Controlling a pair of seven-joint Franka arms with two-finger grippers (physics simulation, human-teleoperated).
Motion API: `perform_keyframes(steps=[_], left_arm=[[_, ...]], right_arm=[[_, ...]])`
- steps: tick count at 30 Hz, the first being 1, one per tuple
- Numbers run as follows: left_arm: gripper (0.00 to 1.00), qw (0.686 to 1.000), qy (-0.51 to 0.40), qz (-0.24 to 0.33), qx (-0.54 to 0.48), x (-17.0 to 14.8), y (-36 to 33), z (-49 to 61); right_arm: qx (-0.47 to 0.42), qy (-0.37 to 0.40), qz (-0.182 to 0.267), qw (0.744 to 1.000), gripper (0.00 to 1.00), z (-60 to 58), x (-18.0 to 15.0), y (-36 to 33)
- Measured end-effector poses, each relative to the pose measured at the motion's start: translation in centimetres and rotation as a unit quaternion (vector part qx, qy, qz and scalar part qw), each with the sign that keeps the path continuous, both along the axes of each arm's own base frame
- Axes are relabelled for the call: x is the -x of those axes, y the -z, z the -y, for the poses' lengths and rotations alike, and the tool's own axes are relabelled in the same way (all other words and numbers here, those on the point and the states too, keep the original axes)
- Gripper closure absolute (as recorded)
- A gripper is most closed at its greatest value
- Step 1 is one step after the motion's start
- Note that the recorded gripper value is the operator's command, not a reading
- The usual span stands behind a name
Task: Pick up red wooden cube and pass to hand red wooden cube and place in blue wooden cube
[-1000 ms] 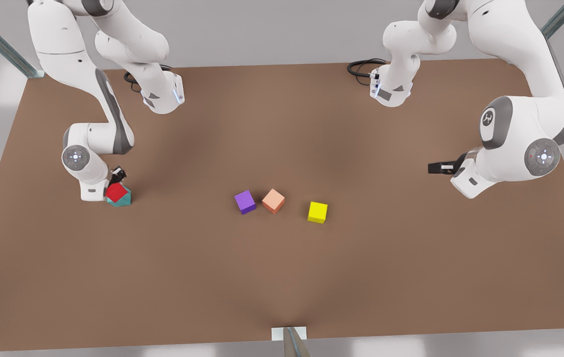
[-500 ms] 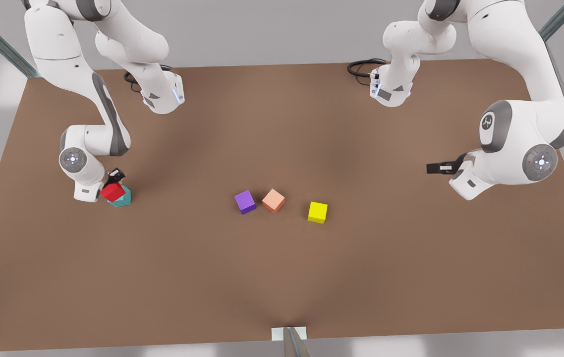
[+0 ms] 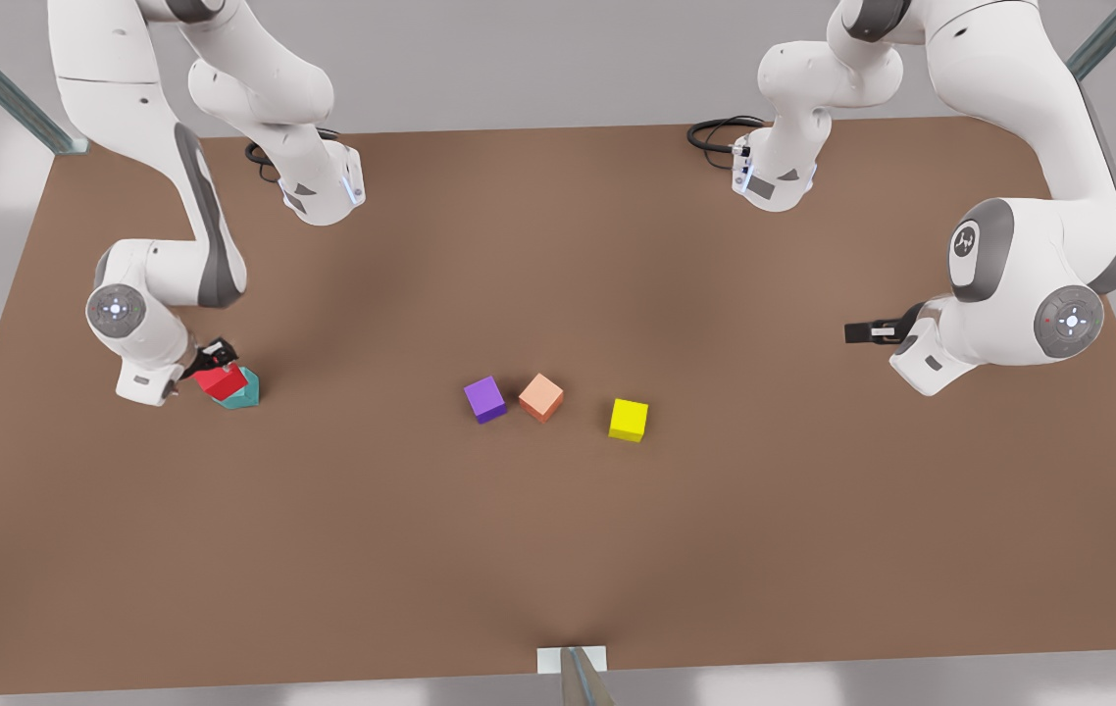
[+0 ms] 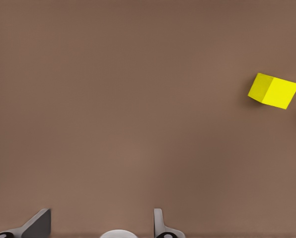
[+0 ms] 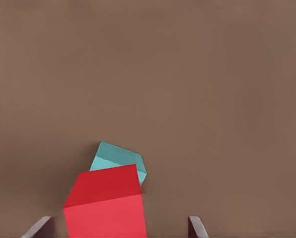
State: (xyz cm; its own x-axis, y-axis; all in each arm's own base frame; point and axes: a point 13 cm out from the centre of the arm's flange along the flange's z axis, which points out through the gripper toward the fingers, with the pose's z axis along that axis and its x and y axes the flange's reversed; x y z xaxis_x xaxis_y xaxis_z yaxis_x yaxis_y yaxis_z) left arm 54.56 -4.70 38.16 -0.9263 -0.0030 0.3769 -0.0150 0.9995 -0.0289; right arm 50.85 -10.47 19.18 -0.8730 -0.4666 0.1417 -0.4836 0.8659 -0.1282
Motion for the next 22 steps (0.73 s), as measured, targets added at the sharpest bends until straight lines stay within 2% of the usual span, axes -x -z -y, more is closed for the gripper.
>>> perform_keyframes(steps=[3,7,9,12,16,22], left_arm=[[0.00,1.000,0.001,0.000,0.000,0.0,0.0,0.1],[0.00,1.000,0.000,0.000,-0.001,0.0,-0.1,0.0],[0.00,1.000,0.001,0.000,-0.001,0.1,-0.2,0.1],[0.00,1.000,0.002,0.001,-0.002,0.1,-0.4,0.2],[0.00,1.000,0.003,0.002,-0.002,0.2,-0.6,0.3],[0.00,1.000,0.003,0.002,-0.002,0.2,-0.6,0.3]], right_arm=[[-0.033,0.027,0.005,0.999,0.00,-3.3,-3.2,-4.4],[-0.068,0.079,0.037,0.994,0.00,-6.6,-10.7,-12.1],[-0.076,0.103,0.060,0.990,0.00,-7.2,-11.8,-18.4],[-0.082,0.135,0.056,0.986,0.00,-7.3,-9.9,-23.6],[-0.081,0.172,0.025,0.981,0.00,-6.9,-6.5,-25.5],[-0.079,0.204,0.018,0.976,0.00,-7.0,-3.5,-29.5]])
